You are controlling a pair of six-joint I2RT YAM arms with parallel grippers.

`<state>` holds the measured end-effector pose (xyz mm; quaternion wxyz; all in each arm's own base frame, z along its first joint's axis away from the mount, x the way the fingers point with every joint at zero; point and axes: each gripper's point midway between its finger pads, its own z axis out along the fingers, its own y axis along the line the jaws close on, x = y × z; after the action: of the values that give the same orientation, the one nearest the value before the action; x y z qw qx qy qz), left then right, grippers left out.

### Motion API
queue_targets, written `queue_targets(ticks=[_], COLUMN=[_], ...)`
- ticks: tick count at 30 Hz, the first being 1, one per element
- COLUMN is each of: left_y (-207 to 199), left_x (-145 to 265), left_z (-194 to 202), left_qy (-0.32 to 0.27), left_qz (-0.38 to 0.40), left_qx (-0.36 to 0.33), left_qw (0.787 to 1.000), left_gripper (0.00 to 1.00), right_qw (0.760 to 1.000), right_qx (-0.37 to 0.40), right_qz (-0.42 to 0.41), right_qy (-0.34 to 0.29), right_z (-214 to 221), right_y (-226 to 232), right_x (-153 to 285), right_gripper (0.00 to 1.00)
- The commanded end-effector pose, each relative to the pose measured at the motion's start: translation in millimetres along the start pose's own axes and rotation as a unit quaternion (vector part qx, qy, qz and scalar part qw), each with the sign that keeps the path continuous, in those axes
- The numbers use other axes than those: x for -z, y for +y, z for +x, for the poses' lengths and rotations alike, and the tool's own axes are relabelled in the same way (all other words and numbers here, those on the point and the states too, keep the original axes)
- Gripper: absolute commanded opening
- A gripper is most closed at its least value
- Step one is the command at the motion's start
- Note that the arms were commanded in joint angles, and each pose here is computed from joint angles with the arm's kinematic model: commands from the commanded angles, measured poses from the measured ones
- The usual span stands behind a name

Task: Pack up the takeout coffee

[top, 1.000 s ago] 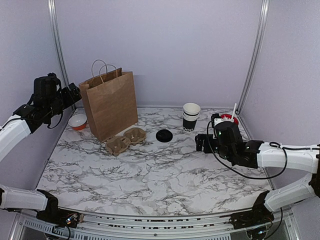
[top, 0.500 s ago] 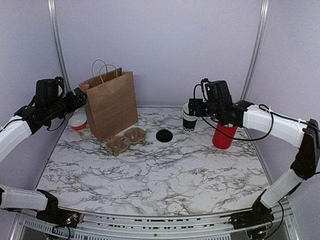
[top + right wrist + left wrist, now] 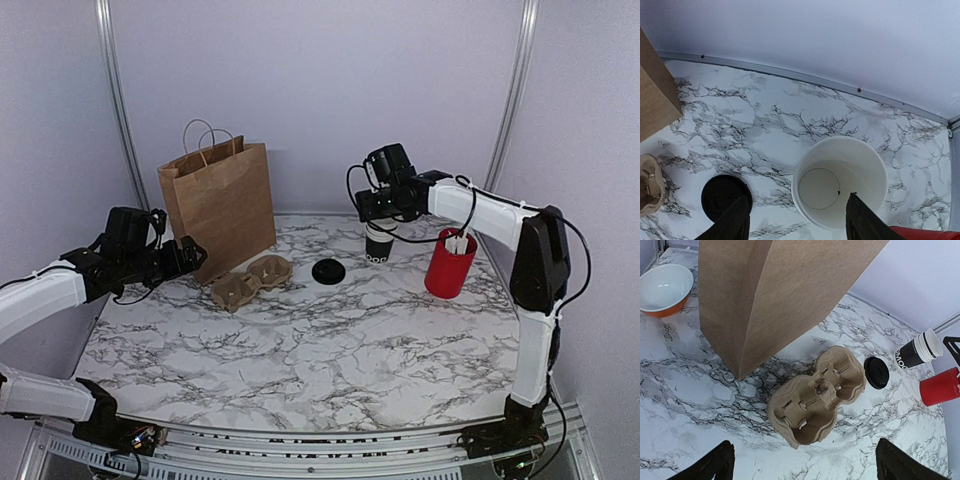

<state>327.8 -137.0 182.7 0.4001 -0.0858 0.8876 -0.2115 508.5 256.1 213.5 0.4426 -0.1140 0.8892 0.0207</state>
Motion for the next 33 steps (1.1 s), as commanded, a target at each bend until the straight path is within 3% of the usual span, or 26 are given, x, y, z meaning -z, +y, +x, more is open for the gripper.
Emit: queue_targets(ticks=[1,6,12,17,33], left_y=[-13,-15,-19,-22,-29], left_x=[3,4,7,11,8], left_z=[-14,-14,-15,-16,-16], left_qy=[-0.025,-0.026,-0.03,-0.033,-0.025], left_qz=[0.026,0.033,0.044,0.052,0.068], left_qx=[-0.019,-0.019,-0.019,-0.02,-0.017], left_qw=[0.999,0.999,0.998,0.998,0.997], left_gripper=[0.99,0.99,0.99,0.99,0.99], right_qw=[1.0,0.999,0.999,0.999,0.998], right_qx=[0.016,0.012,0.014,0.011,0.019], right_qz=[0.013,0.017,0.016,0.008,0.02], right_qy=[0.022,0.035,0.043,0.046,0.055], right_z=[-3,0,4,8,11], right_y=[-2,-2,-2,-2,-6], right_x=[-14,-20,-22,-31,-44], right_gripper=[0.6,0.49,0.45,0.35,0.22])
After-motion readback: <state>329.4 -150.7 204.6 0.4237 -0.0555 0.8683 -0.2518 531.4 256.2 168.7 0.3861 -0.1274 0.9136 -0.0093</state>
